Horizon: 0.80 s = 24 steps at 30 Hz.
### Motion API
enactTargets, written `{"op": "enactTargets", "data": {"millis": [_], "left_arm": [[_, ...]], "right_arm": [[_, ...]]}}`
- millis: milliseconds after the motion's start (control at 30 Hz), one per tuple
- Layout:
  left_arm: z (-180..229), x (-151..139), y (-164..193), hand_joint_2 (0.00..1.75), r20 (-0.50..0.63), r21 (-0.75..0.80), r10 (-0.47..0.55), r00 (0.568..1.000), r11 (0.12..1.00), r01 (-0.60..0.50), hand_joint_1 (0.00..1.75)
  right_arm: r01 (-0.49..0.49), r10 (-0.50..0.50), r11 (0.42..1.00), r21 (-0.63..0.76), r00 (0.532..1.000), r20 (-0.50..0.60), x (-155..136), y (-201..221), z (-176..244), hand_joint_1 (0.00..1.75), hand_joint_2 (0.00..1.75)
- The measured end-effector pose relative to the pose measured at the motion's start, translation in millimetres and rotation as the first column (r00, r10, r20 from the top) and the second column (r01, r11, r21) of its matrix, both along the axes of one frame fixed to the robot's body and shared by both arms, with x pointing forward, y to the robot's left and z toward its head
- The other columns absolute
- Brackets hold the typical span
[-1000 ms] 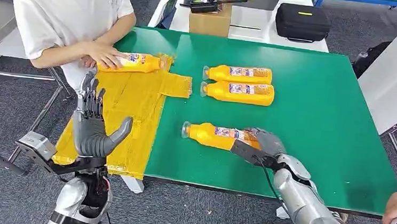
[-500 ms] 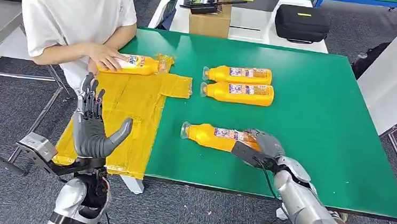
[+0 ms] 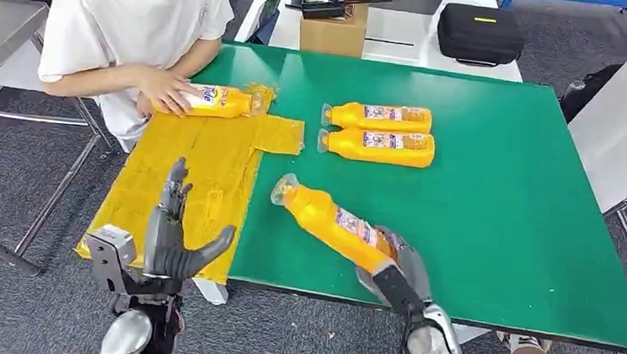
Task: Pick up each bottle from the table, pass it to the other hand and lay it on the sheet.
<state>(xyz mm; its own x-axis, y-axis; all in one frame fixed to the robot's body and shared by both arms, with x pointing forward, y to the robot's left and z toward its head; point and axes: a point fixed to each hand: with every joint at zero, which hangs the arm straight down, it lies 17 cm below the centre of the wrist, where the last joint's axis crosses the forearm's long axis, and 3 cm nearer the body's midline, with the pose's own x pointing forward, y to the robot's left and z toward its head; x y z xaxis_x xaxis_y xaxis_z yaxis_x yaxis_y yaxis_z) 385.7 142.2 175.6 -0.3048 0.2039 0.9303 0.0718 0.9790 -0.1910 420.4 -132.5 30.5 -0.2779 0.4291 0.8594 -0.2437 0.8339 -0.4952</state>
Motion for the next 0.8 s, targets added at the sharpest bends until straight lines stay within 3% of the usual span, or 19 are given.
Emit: {"op": "enactTargets", "data": {"millis": [133, 233, 600, 733, 767, 800], "left_arm": [[-14.4, -21.3, -29.1, 1.75, -0.026, -0.027, -0.12, 0.992, 0.993, 0.119, 0.0], [-18.4, -29.4, -39.1, 1.75, -0.037, -0.043, -0.154, 0.987, 0.987, 0.152, 0.0], [-19.6, -30.7, -39.6, 1.75, -0.04, -0.044, -0.155, 0.987, 0.987, 0.153, 0.0], [-16.7, -35.4, -40.0, 1.75, -0.025, -0.036, -0.157, 0.987, 0.987, 0.156, 0.0], [-6.4, -43.4, -48.3, 1.75, 0.038, 0.014, -0.183, 0.982, 0.983, 0.183, 0.0], [8.4, -62.6, -76.6, 1.75, 0.116, 0.058, -0.304, 0.945, 0.952, 0.3, 0.0]], "right_arm": [[0.048, -0.095, 0.957, 0.287, 0.984, 0.152, -12.2, 2.7, 88.6, 1.75, 1.75], [0.045, -0.124, 0.938, 0.344, 0.969, 0.214, -15.1, -0.9, 124.9, 1.75, 1.75], [0.042, -0.129, 0.935, 0.353, 0.966, 0.226, -16.0, -1.6, 131.4, 1.75, 1.75], [0.025, -0.152, 0.911, 0.411, 0.948, 0.28, -27.5, -3.0, 158.3, 1.75, 1.75], [0.006, -0.143, 0.902, 0.432, 0.948, 0.285, -30.0, -0.5, 164.8, 1.75, 1.75], [-0.102, -0.031, 0.904, 0.415, 0.953, 0.301, -40.1, 29.4, 170.3, 1.75, 1.75]]}}
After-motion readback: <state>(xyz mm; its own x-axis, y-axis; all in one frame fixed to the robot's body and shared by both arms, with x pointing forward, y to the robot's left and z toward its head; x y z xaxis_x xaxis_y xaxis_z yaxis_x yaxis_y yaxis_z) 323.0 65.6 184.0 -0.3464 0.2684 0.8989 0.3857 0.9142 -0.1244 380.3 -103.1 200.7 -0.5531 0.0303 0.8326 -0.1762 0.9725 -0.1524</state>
